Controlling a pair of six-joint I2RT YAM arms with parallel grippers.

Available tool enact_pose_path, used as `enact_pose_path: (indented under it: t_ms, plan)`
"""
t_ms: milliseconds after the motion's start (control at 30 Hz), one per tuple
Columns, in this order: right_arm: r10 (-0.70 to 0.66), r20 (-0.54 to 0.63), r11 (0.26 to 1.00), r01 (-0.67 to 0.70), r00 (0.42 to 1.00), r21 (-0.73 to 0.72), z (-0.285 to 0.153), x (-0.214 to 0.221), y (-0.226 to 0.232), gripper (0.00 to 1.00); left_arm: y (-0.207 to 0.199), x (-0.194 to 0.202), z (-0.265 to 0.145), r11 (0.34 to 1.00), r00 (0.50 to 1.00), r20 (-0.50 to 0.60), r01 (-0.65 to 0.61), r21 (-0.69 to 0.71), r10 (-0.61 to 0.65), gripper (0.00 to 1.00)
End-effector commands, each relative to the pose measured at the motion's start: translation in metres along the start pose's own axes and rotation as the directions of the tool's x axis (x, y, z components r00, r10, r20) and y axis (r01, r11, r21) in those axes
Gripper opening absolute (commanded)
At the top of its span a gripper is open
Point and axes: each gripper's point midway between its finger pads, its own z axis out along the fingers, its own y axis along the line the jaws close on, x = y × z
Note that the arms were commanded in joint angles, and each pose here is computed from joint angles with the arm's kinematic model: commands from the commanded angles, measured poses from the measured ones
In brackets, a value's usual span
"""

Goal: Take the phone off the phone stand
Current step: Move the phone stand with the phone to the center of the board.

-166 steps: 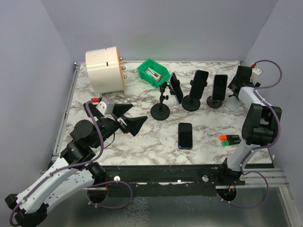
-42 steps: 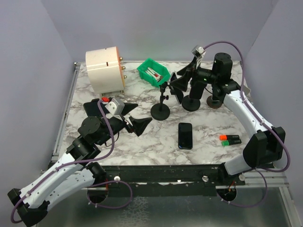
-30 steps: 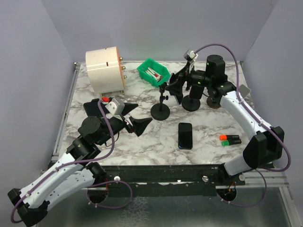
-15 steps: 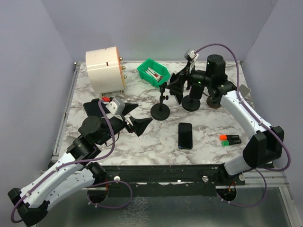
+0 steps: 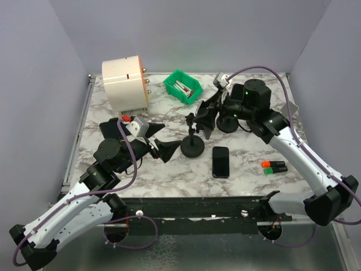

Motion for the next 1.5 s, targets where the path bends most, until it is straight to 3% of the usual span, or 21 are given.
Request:
enact_pose_path:
  t_ms: [0, 333, 833, 1067, 1467]
  plan:
    - [-0.046, 0.074, 0.999, 0.044, 0.996, 0.032, -0.026, -0.025, 0.017, 0.50, -0.001, -0.003, -0.001, 1.000, 1.000, 0.015, -0.013, 0.006, 0.013, 0.99]
    - [0.005, 0.064, 1.000, -0.003, 0.998, -0.020, -0.041, -0.005, 0.045, 0.48, 0.004, 0.004, 0.002, 1.000, 1.000, -0.005, -0.024, -0.017, 0.024, 0.99]
    - [0.077, 0.233, 0.983, -0.034, 0.969, -0.181, -0.048, -0.058, 0.078, 0.46, 0.012, 0.004, 0.001, 0.997, 0.999, 0.001, -0.043, -0.058, 0.043, 0.99]
    - [0.111, 0.229, 0.980, -0.069, 0.967, -0.186, -0.039, -0.045, 0.074, 0.45, 0.012, 0.004, 0.000, 0.997, 0.999, 0.005, -0.046, -0.057, 0.046, 0.99]
    - [0.149, 0.153, 0.985, -0.133, 0.977, -0.109, -0.035, 0.001, 0.062, 0.45, -0.024, 0.041, 0.011, 0.981, 0.999, -0.020, -0.021, 0.193, 0.026, 0.99]
